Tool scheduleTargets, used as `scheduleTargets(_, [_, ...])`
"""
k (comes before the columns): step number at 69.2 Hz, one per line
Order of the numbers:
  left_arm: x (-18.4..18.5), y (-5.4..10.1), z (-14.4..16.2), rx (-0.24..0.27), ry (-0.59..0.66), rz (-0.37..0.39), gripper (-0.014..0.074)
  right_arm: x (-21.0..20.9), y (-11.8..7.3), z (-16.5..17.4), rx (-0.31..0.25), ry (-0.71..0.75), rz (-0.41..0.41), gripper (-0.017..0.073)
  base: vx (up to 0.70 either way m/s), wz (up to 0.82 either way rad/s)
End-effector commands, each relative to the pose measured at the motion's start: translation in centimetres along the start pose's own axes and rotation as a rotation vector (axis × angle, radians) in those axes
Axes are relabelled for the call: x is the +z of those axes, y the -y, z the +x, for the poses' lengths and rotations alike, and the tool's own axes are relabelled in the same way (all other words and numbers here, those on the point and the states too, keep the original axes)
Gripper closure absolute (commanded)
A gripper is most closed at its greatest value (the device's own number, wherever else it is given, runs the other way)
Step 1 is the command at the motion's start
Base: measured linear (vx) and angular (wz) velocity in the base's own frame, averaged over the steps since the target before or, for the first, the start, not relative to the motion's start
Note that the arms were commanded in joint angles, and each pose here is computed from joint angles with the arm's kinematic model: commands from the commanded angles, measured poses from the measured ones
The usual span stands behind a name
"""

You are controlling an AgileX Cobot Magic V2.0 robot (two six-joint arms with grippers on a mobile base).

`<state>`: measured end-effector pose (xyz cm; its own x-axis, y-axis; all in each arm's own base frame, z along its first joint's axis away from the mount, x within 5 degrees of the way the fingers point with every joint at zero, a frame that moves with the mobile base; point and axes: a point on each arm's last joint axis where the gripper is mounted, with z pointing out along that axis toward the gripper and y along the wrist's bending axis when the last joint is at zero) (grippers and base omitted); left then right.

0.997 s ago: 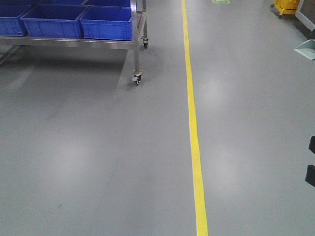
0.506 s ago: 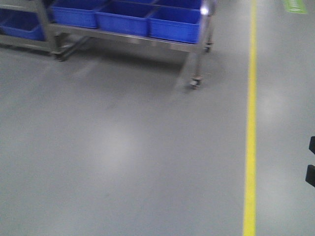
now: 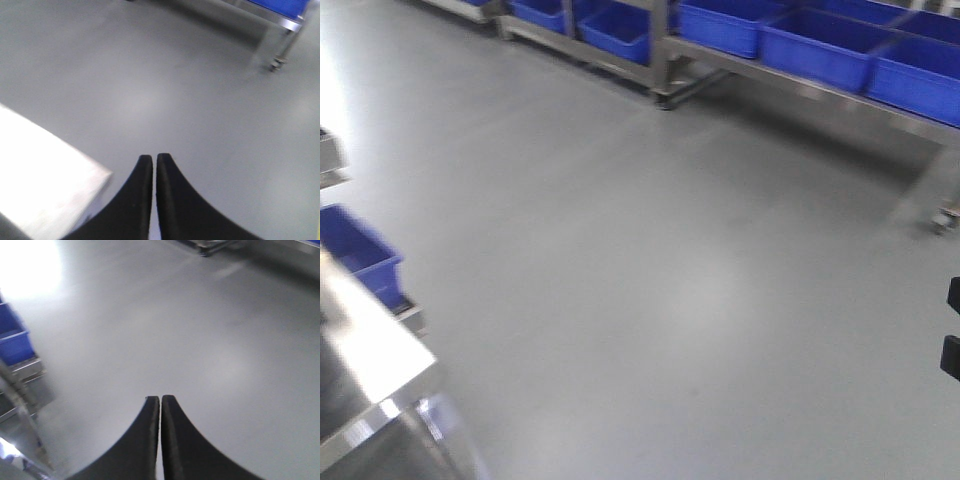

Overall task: Move and align brake pads A on conveyor
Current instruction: 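Turn the base to face the steel table with two brake pads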

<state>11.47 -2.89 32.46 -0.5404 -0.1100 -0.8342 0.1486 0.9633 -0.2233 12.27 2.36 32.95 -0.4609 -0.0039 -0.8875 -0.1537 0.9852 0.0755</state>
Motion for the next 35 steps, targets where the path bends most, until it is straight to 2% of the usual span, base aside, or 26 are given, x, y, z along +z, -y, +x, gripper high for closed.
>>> scheduleTargets(1, [-0.47, 0.31, -1.22, -0.006, 0.086, 0.019, 0.06, -0.37, -0.09, -1.36, -0.008, 0.093, -0.005, 0.0569, 0.01, 0.8])
scheduleTargets(35, [-0.47, 0.31, -1.22, -0.006, 0.086, 0.019, 0.06, -0.37, -0.09, -1.36, -0.008, 0.093, -0.005, 0.0569, 0.01, 0.76])
